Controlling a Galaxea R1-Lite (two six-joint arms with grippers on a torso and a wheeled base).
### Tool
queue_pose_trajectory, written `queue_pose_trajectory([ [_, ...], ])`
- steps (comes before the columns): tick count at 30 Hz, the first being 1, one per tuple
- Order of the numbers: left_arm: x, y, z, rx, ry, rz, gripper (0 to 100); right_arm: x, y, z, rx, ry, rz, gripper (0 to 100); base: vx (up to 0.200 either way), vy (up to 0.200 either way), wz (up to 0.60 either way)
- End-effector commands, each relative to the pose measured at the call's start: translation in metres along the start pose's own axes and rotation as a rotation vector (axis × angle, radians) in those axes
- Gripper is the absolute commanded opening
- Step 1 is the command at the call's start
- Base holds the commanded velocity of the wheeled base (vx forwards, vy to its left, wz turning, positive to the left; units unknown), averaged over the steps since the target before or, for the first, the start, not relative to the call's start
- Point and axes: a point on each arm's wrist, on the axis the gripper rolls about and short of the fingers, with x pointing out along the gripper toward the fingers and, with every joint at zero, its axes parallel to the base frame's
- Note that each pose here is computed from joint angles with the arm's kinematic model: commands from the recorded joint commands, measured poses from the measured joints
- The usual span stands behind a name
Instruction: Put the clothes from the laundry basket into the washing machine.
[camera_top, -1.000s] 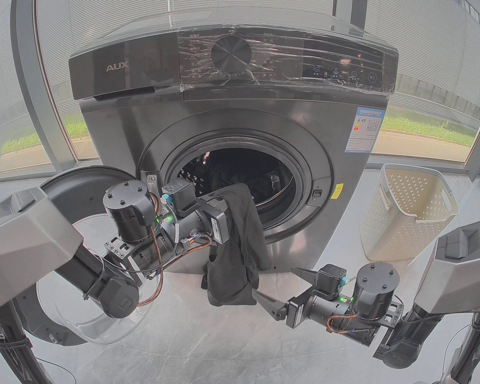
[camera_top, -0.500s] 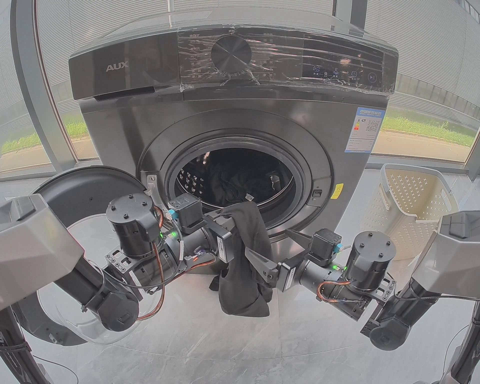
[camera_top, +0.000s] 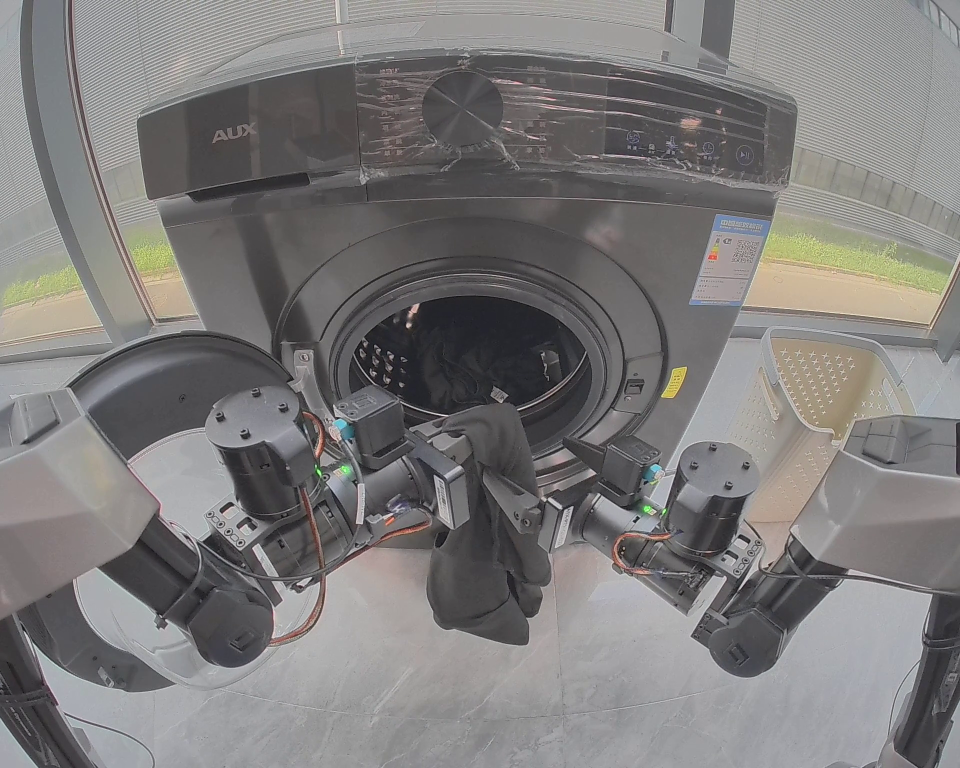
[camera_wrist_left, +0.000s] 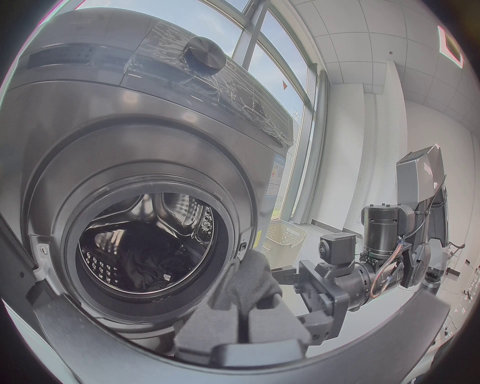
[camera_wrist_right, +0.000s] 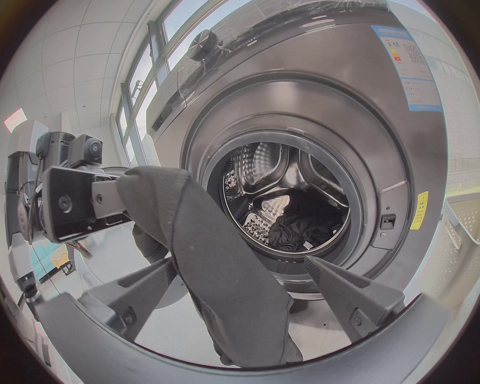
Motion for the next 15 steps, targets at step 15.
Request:
queue_pose_trajectory([
  [15,0.0,0.0,-0.002,-0.001,0.003,0.002,0,0.003,0.013,-0.006,0.001,0.0,0.055,100,0.0,0.0,0.0],
])
